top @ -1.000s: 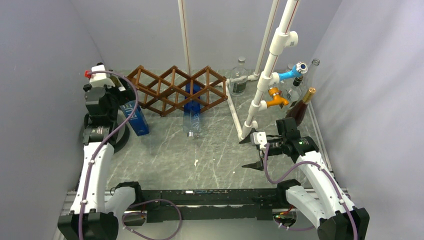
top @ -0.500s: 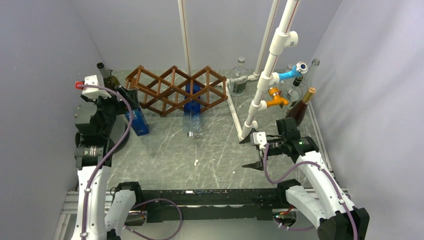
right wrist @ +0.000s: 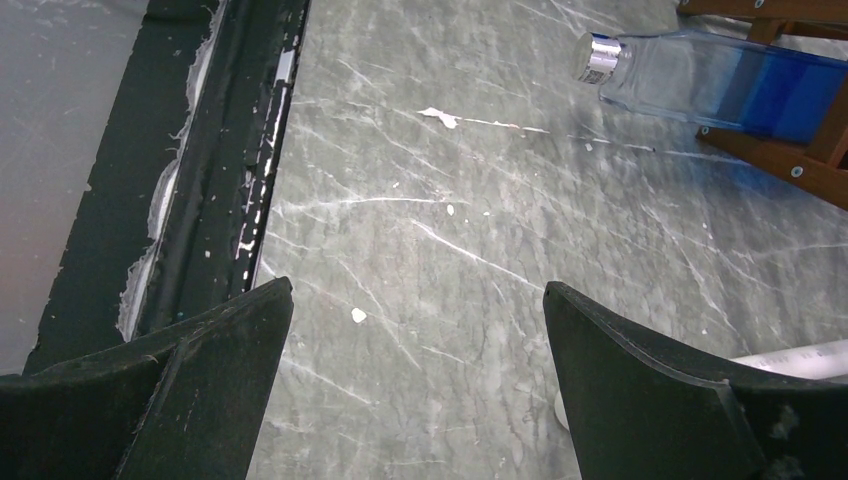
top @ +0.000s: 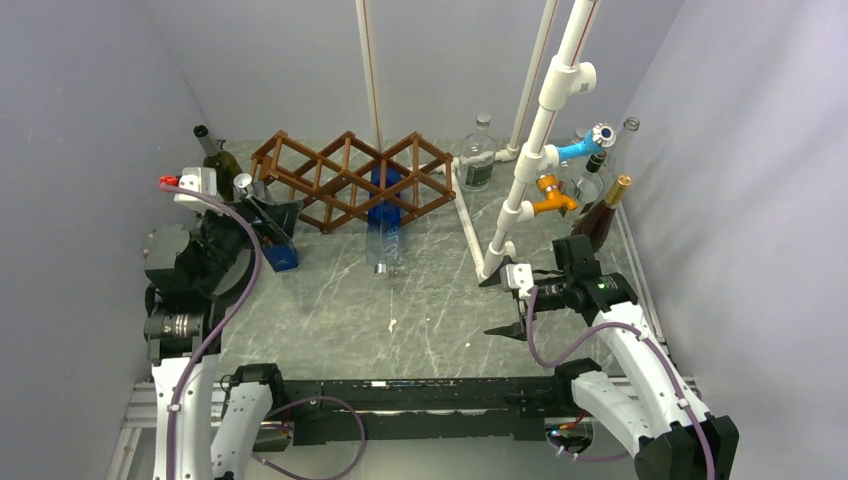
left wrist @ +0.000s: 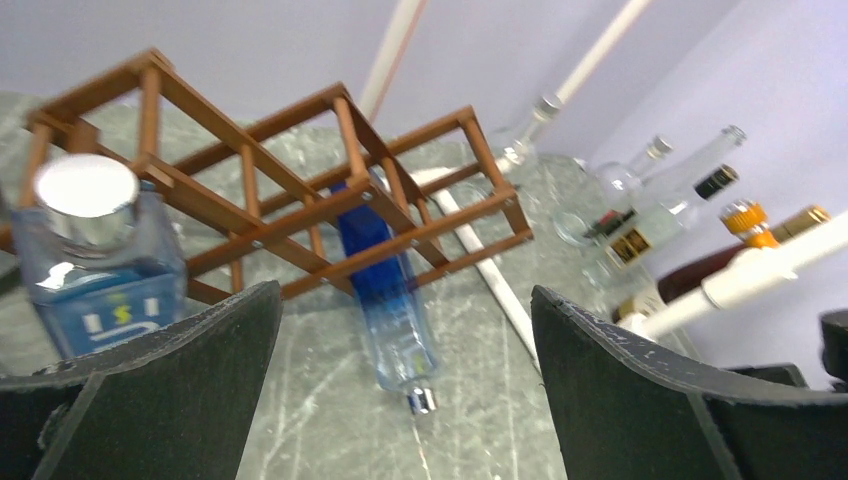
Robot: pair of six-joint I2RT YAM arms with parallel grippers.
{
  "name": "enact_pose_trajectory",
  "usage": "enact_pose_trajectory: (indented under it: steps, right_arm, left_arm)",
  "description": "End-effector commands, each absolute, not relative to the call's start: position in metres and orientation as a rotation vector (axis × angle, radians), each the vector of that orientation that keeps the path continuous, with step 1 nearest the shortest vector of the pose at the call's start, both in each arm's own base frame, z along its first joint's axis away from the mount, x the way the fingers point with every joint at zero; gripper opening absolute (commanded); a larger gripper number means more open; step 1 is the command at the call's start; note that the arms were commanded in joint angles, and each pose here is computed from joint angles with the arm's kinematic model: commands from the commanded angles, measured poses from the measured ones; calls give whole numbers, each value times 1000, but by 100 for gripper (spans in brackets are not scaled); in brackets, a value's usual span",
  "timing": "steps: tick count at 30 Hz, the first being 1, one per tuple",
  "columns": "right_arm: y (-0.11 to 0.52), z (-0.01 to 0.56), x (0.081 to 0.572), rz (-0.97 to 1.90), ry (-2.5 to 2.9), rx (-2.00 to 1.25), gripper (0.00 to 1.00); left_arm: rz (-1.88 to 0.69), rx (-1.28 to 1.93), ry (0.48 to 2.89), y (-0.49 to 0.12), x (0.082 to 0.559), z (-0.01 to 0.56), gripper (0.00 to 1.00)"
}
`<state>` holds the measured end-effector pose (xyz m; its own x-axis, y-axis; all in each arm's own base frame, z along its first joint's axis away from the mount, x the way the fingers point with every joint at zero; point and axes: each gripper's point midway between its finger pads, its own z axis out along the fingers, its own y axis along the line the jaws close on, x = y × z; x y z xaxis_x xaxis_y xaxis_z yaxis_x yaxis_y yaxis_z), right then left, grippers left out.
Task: Take the wine bottle off the wine rack
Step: Place the wine bottle at the center of the board, then pick up the wine bottle from the wine rack.
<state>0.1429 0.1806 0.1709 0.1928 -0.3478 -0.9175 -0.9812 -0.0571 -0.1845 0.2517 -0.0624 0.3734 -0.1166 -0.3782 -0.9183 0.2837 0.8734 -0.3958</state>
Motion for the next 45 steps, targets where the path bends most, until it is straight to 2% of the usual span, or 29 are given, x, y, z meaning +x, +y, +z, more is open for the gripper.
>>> enact_pose_trajectory:
  steps: [1, 10, 19, 45]
  right_arm:
    - [182, 180, 145, 865, 1240, -1575, 99]
    - [182, 180, 145, 861, 1241, -1577, 99]
    - [181, 177, 148, 860, 1257, -1574, 99]
    - [180, 172, 151, 857, 1278, -1576, 99]
  left_arm:
    - [-748, -33, 1651, -89, 243, 360, 100]
    - [-850, 11, 1737, -124, 233, 330, 100]
    - [-844, 63, 1811, -163, 233, 301, 100]
    - [-815, -31, 1903, -198, 267, 207, 100]
